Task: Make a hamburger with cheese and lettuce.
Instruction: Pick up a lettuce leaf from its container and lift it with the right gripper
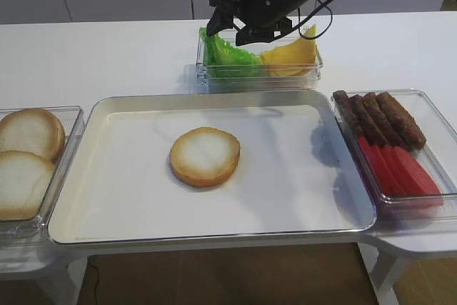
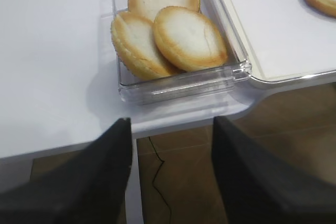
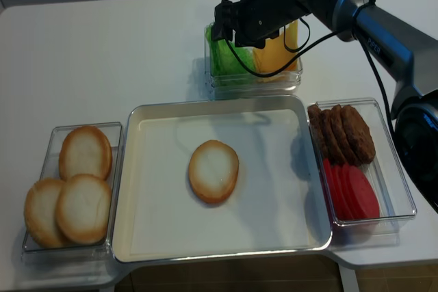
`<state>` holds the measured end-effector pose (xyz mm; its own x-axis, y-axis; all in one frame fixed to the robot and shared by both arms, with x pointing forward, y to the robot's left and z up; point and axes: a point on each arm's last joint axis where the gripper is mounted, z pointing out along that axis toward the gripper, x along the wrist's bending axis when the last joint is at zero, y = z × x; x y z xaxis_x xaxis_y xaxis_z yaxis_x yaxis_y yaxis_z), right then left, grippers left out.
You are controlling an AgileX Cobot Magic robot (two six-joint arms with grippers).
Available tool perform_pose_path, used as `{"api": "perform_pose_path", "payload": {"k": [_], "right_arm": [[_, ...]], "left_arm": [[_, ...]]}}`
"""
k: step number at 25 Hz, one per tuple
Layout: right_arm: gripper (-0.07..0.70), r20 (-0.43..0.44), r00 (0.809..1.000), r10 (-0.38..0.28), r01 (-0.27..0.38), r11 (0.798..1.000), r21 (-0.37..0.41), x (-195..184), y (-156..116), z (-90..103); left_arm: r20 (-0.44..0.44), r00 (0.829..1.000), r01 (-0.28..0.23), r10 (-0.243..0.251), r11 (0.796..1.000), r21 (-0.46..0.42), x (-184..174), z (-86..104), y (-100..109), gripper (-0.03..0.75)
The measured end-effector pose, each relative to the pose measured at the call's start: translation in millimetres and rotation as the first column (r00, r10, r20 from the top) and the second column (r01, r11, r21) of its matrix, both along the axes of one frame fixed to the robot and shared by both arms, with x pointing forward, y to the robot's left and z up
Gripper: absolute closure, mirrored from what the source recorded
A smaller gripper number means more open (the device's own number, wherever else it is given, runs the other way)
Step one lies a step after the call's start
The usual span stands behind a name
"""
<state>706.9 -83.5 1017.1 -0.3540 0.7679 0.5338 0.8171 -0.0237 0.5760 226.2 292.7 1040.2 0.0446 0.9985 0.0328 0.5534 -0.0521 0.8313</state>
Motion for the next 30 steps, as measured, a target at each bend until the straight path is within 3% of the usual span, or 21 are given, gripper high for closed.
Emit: {"api": "perform_pose_path", "payload": {"k": [18,30], "right_arm": [[0.297,-0.012,1.000,0.011,-0.011,1.000,-0.002,-1.3,0.3,-0.6],[0.470,-0.017,1.000,0.014,-0.014,1.000,-0.001,-1.8,0.5,-0.8]], "left_arm": [[0.000,1.000,0.000,0.000,1.000,0.000,0.0,0.0,0.0,0.348],[0.000,1.000,0.000,0.000,1.000,0.000,0.0,0.0,0.0,0.348]]}}
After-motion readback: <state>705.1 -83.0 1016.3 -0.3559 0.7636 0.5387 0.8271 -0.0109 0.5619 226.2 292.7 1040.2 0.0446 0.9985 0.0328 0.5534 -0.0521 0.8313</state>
